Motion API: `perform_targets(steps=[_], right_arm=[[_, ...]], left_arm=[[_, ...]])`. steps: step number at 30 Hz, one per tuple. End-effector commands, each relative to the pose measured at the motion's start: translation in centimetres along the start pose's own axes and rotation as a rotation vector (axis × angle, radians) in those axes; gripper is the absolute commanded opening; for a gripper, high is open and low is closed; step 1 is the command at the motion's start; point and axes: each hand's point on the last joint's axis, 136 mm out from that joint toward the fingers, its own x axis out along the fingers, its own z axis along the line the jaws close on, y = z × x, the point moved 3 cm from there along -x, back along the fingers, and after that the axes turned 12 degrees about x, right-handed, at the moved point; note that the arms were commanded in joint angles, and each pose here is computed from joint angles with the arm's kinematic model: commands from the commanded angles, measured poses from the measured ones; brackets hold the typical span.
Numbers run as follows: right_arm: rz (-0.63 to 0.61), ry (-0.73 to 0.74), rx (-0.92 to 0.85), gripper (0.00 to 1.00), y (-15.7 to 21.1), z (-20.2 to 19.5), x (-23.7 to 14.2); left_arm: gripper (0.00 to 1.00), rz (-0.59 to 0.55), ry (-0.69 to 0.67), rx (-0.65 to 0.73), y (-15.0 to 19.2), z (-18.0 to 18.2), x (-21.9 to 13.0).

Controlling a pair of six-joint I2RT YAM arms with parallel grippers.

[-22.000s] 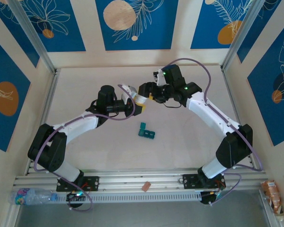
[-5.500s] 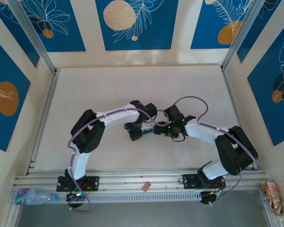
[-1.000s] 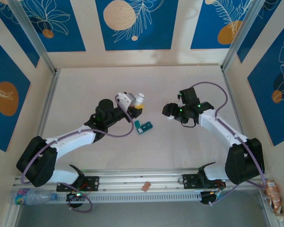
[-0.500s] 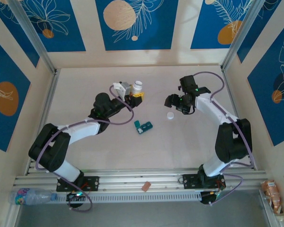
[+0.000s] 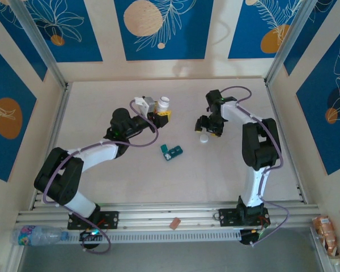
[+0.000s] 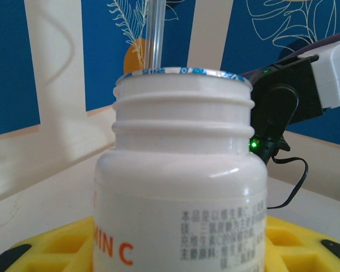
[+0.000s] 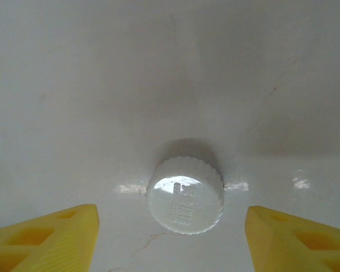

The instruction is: Sort the pills into containers

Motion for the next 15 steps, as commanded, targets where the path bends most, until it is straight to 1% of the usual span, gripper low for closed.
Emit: perform_targets(steps=[1,9,15], right_arm=[[0.015,0.050,-0.044,0.68,0.2,-0.1,0.2],[0.037,0.096,-0.082,0.64,0.6,-0.3,1.9],[0.050,0.130,-0.097,0.58,0.9,-0.7,3.0]], left_arm=[[0.00,-0.045,0.023,0.017,-1.8,0.2,0.0],[0.00,-0.033,0.030,0.001,-1.6,0.2,0.0],[0.00,-0.022,0.028,-0.008,-1.2,0.2,-0.1]])
